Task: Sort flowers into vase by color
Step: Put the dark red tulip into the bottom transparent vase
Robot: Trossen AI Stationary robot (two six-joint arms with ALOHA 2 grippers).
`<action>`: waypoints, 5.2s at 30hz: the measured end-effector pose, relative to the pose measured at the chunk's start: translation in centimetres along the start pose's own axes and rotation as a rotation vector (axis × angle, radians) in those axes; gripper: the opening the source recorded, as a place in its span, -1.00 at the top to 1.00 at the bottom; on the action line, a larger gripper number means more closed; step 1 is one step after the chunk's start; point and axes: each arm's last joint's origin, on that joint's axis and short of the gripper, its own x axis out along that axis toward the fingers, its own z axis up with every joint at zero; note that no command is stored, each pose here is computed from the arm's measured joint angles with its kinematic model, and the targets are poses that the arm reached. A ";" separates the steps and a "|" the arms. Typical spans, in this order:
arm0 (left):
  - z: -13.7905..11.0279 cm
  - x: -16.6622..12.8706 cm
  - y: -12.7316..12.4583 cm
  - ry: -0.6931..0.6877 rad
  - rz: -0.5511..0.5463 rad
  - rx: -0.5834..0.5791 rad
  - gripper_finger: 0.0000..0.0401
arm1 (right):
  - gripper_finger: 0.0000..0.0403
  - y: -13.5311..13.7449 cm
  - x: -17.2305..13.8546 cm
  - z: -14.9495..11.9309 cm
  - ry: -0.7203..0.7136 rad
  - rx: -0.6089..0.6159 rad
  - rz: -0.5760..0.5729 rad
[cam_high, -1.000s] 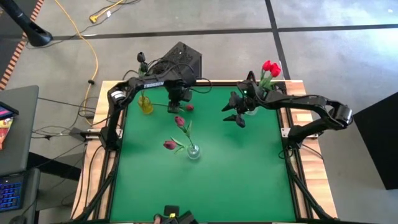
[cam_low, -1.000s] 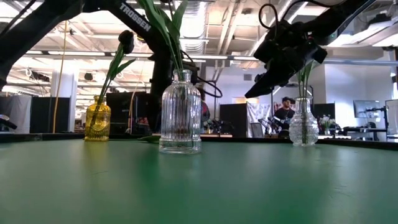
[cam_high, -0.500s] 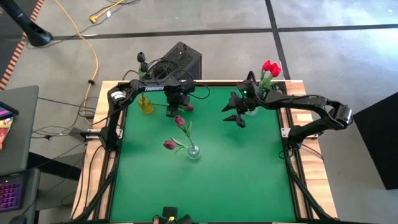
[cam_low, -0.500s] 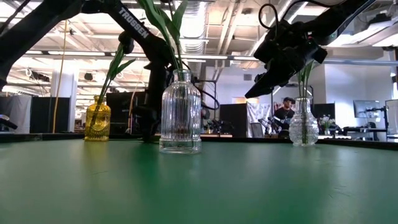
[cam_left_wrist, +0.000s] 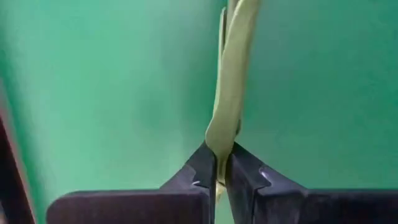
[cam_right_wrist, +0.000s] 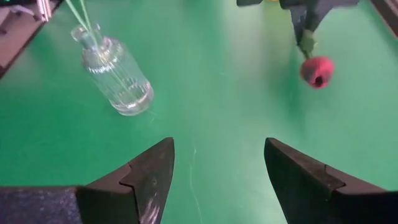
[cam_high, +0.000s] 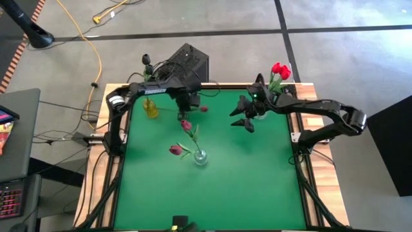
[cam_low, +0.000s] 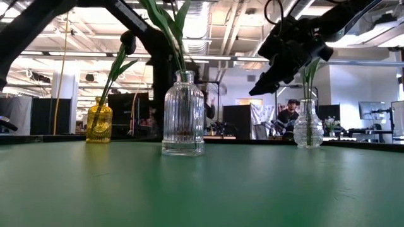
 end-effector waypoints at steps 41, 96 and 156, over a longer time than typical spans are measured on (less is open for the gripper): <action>-10.1 -33.2 -18.3 -1.892 -0.135 0.434 1.00 | -0.37 8.1 -0.2 2.9 -0.086 0.129 -0.022; -2.7 -21.9 -20.4 -1.306 -0.222 0.150 1.00 | -0.37 13.5 0.9 2.5 -0.040 0.009 0.005; -1.1 -19.5 -21.2 -1.194 -0.247 0.158 1.00 | -0.37 13.4 0.9 2.5 -0.032 0.011 0.003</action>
